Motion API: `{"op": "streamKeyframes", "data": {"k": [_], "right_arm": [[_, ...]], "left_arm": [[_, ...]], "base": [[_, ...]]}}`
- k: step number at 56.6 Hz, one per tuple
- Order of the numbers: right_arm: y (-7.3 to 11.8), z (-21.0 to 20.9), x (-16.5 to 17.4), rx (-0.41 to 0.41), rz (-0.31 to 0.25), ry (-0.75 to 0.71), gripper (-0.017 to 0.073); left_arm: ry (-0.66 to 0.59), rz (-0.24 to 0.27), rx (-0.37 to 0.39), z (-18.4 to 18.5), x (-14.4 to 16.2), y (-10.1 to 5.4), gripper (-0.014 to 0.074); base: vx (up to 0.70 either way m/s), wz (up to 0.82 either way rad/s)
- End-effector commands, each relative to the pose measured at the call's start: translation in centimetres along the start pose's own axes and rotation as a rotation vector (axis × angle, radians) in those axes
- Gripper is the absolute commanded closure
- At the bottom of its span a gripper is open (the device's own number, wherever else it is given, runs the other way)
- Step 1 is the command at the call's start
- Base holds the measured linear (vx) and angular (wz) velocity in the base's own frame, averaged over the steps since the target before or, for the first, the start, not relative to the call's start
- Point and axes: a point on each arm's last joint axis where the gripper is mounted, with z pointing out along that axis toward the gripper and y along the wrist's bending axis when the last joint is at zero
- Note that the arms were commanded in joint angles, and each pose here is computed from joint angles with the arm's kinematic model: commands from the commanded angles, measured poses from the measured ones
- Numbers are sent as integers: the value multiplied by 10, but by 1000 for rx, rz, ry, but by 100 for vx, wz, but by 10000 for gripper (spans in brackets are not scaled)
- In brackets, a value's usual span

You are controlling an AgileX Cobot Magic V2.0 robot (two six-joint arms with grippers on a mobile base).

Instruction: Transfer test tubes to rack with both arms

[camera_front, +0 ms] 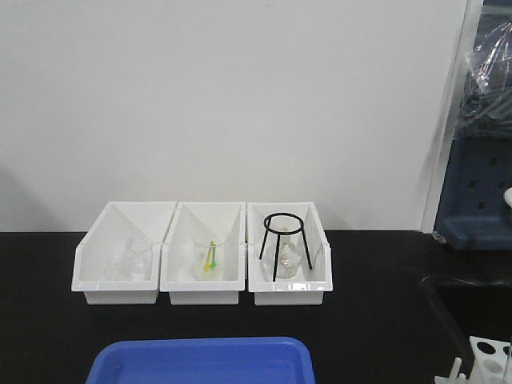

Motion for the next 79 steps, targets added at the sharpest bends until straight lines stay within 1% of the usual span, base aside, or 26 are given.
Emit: {"op": "streamKeyframes", "data": {"k": [1, 24, 26, 28, 29, 30, 31, 32, 33, 34, 35, 38, 39, 40, 45, 49, 53, 59, 66, 70, 74, 76, 79], "right_arm": [[-2, -4, -19, 7, -10, -118, -8], [-2, -4, -19, 7, -10, -118, -8], [-2, -4, -19, 7, -9, -118, -8], [-2, -4, -19, 7, -9, -118, -8], [-2, -4, -19, 7, -9, -118, -8], [-2, -4, -19, 7, -9, -118, -8], [-2, -4, -19, 7, -9, -118, -8], [-2, -4, -19, 7, -9, -118, -8], [-2, -4, -19, 7, -9, -118, -8], [-2, -4, -19, 7, -9, -118, -8], [-2, -4, -19, 7, -9, -118, -8], [-2, -4, -19, 7, -9, -118, -8], [-2, -4, -19, 7, -9, -118, -8], [-2, -4, -19, 7, -9, -118, -8], [-2, -4, -19, 7, -9, -118, -8], [-2, -4, -19, 7, -9, -118, -8], [-2, -4, -19, 7, -9, -118, -8], [-2, -4, -19, 7, -9, -114, -8], [-2, -4, -19, 7, -9, -114, -8], [-2, -4, -19, 7, -9, -115, -8], [-2, -4, -19, 7, -9, -118, -8], [-2, -4, -20, 7, -9, -121, -8], [-2, -4, -20, 7, -9, -121, -8]], "left_arm": [[-77, -9, 35, -2, -13, -3, 599], [-74, -11, 34, -2, -13, -3, 598], [-73, -4, 34, -2, -12, -3, 598], [-72, 24, 34, -2, -11, -3, 598], [-75, 51, 34, -3, -10, -3, 598], [-76, 64, 34, -4, -10, -3, 598], [-76, 97, 32, -5, -9, -3, 598], [-74, 111, 32, -6, -7, -3, 598], [-75, 149, 30, -8, -6, -3, 598], [-70, 156, 30, -8, -3, -3, 598], [-72, 186, 29, -10, -1, -3, 598], [-64, 206, 30, -15, 8, -2, 598], [-63, 190, 30, -17, 10, -2, 598], [-62, 203, 31, -19, 15, -2, 598], [-69, 193, 31, -33, 37, -1, 598], [-98, 209, 34, -48, 60, 0, 598], [-145, 210, 34, -62, 82, 1, 598], [-199, 214, -2, -83, 119, 5, 598], [-202, 222, -73, -100, 157, 10, 598], [-99, 224, -110, -105, 164, 13, 598], [-2, 217, -128, -102, 172, 15, 598], [22, 204, -132, -102, 175, 16, 598], [39, 200, -132, -102, 177, 16, 598]], "base": [[0, 0], [0, 0], [0, 0], [0, 0], [0, 0], [0, 0], [0, 0], [0, 0], [0, 0], [0, 0], [0, 0], [0, 0], [0, 0], [0, 0], [0, 0], [0, 0], [0, 0], [0, 0], [0, 0], [0, 0], [0, 0], [0, 0], [0, 0]]}}
